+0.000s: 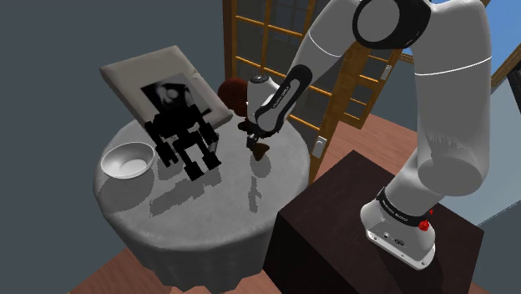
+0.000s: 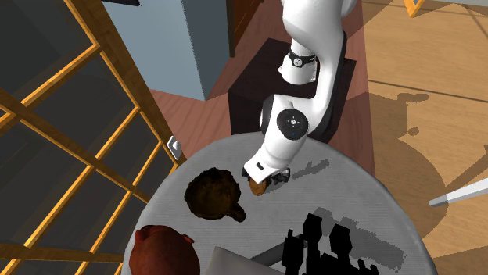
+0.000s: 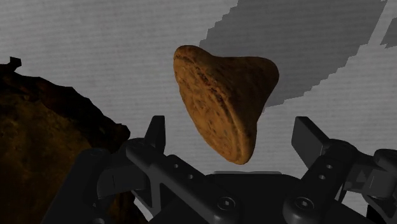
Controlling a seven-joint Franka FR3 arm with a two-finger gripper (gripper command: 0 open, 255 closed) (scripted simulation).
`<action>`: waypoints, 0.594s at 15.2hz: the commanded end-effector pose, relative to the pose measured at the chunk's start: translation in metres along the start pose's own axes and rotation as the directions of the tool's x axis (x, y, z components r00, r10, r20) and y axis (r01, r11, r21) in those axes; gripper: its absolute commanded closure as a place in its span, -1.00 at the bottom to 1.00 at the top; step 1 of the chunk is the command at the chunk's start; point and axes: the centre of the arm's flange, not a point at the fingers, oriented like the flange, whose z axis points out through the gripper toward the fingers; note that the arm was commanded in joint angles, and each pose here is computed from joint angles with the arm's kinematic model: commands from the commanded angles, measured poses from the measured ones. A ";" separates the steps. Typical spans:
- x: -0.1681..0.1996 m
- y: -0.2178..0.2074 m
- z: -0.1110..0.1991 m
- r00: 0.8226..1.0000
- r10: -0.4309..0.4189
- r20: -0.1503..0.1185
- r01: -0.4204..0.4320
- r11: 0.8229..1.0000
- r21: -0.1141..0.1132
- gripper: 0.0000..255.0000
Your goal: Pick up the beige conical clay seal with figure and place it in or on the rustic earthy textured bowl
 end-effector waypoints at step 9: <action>0.000 0.000 0.000 1.000 0.000 0.000 0.000 1.000 0.000 1.00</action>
